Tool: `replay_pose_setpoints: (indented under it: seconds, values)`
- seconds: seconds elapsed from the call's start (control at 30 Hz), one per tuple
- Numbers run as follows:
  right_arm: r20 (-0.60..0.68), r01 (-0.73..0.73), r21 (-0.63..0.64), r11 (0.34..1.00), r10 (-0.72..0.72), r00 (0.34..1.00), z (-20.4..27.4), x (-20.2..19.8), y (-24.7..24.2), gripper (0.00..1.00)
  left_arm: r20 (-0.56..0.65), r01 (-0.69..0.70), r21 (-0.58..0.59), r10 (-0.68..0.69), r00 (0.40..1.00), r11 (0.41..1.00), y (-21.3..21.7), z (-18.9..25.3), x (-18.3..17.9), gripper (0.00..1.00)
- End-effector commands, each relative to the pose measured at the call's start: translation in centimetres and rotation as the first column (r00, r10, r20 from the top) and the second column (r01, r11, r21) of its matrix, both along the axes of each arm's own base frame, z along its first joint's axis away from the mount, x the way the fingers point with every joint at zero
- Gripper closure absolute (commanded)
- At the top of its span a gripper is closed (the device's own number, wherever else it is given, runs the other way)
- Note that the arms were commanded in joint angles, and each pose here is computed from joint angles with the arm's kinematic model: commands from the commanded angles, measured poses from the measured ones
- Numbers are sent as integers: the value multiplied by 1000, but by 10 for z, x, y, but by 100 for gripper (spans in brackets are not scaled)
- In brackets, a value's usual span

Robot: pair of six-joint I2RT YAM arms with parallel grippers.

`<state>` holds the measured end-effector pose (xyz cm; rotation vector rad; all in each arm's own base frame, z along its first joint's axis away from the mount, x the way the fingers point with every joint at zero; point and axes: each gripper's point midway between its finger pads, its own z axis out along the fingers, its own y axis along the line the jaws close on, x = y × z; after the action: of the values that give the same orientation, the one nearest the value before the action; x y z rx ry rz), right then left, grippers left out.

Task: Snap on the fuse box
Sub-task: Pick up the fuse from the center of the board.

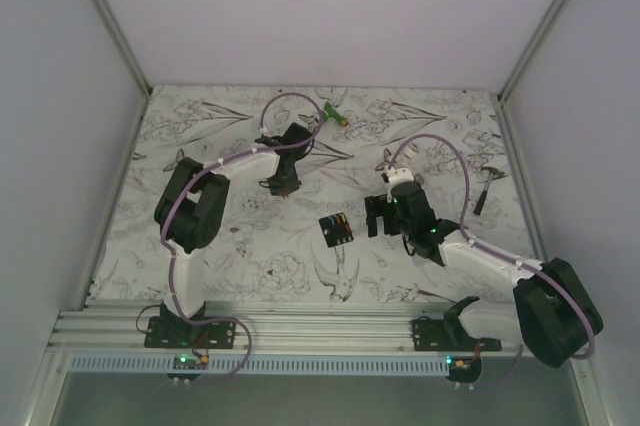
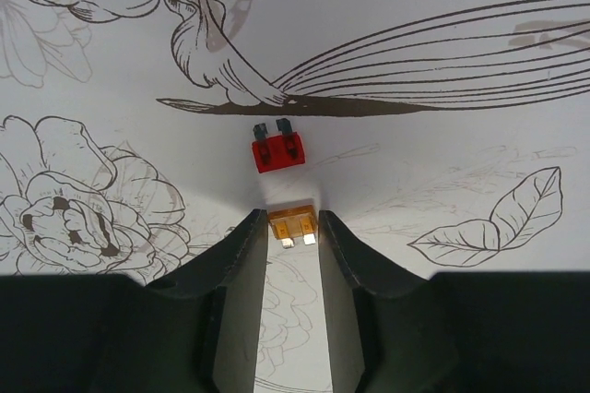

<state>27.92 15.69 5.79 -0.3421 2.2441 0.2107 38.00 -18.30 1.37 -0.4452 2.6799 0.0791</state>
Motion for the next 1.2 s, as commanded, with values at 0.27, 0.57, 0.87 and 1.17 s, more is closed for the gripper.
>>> replay_pose_setpoints:
  seconds: [0.27, 0.57, 0.87, 1.17]
  values:
    - [35, -6, 12, 1000, 6, 999, 8, 11, 5, 0, -122, -3, 29, 7, 993, 1000, 13, -20, -19, 67]
    - [25, -15, 13, 1000, 15, 1000, 6, 11, 7, 1, -139, -11, 38, 16, 990, 999, 17, -26, -18, 67]
    - [15, -27, 14, 1000, 27, 1000, 4, 10, 9, 0, -153, -20, 34, 25, 988, 999, 18, -30, -19, 69]
    - [25, -38, 33, 999, 37, 999, 8, 9, 11, 0, -153, -24, -12, 21, 988, 1000, 12, -20, -25, 76]
